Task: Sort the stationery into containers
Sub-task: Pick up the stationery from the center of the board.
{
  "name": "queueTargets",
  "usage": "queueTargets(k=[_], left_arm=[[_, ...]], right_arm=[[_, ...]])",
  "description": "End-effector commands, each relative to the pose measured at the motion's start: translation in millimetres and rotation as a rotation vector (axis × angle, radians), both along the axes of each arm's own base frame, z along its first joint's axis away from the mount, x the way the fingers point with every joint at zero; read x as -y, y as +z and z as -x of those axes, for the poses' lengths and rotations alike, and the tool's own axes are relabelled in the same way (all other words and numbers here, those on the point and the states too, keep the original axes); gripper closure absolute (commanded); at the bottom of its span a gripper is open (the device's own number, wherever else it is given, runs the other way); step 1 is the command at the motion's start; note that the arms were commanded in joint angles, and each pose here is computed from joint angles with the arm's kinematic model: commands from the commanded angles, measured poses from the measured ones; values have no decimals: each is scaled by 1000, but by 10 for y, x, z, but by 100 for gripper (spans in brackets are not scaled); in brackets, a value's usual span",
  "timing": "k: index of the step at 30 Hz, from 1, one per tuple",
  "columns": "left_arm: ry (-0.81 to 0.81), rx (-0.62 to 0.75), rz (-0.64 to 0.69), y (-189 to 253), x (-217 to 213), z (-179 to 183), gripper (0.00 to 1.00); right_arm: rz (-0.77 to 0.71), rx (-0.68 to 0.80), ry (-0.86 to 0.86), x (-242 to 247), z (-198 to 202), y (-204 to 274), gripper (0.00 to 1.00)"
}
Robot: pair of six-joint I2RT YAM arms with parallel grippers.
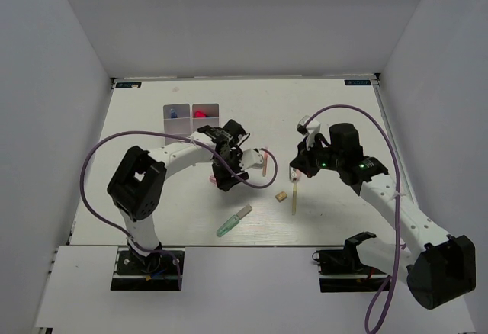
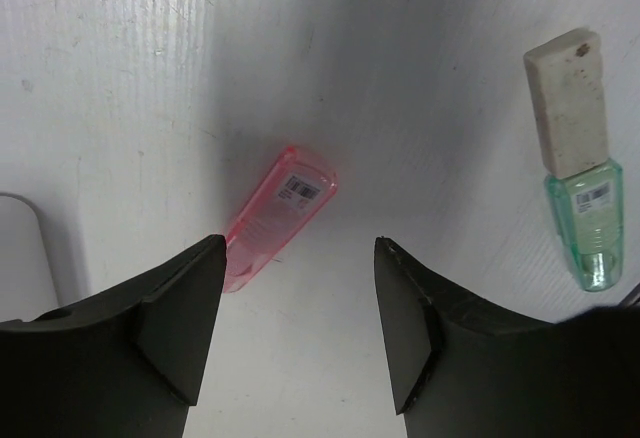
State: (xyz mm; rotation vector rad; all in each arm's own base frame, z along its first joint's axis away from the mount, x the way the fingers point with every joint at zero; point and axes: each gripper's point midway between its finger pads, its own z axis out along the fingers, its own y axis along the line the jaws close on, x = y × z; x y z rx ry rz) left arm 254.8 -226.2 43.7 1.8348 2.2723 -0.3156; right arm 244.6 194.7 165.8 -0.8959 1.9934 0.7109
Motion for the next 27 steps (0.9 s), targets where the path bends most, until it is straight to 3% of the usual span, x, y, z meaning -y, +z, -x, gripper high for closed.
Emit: queueTargets(k=[1, 15, 20, 27], left_arm=[[-61, 47, -11, -11, 16, -96, 29], [-48, 222, -87, -451, -142, -203, 32], [-31, 209, -94, -519, -122, -198, 72], [80, 222, -81, -444, -101, -205, 97]], right_arm=[[-11, 13, 16, -27, -22, 13, 100], [-13, 0, 19, -26, -31, -6, 100], [-12, -10, 10, -3, -42, -25, 100], [-25, 6, 9, 6, -36, 38, 100]])
